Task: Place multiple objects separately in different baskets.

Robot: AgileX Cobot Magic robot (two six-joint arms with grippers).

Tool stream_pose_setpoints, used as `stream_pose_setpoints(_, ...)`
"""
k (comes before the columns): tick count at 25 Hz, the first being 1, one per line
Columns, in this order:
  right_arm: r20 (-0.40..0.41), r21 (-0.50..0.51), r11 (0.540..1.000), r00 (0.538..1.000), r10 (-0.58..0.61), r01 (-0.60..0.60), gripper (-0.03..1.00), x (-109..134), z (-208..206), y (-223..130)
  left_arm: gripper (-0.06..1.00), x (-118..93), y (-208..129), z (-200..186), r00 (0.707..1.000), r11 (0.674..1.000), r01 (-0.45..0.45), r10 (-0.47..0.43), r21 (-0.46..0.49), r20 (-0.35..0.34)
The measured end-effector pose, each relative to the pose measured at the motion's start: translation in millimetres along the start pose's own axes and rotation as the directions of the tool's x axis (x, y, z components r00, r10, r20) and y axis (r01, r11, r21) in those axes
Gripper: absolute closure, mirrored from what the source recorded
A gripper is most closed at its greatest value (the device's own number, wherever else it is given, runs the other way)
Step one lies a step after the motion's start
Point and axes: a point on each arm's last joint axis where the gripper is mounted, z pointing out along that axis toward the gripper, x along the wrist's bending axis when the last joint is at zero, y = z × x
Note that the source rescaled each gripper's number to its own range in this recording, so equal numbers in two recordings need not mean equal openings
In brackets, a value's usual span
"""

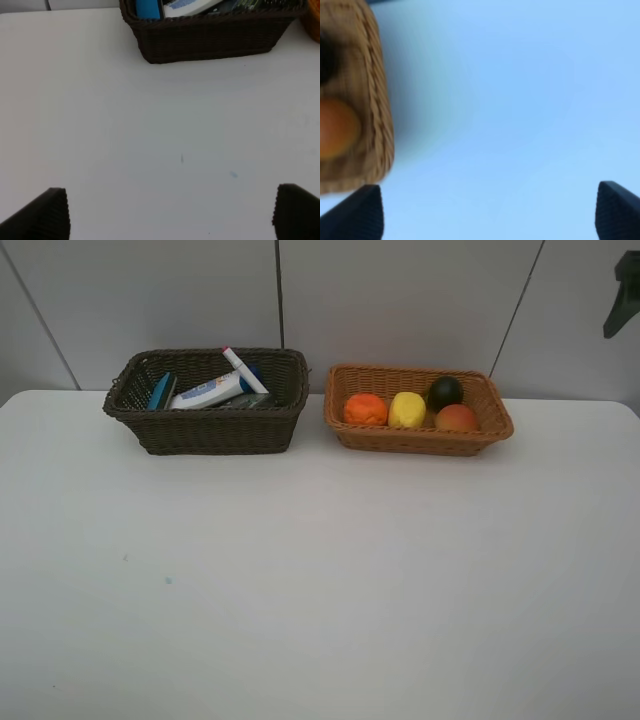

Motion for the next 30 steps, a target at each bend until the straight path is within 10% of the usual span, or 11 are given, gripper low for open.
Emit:
stream_pose_setpoints(15,-0.022,-0.243,0.97,1.0,0.007,-0.012,0.05,6,-98,-224,-0.06,0,0,0,1.0,1.0,0.0,0.0,0.0,0.0)
stream_pose_setpoints(30,-0.123,-0.602,0.798,0.988,-0.096,0.003,0.05,23,-114,-363,-0.06,0,0,0,1.0,1.0,0.0,0.0,0.0,0.0)
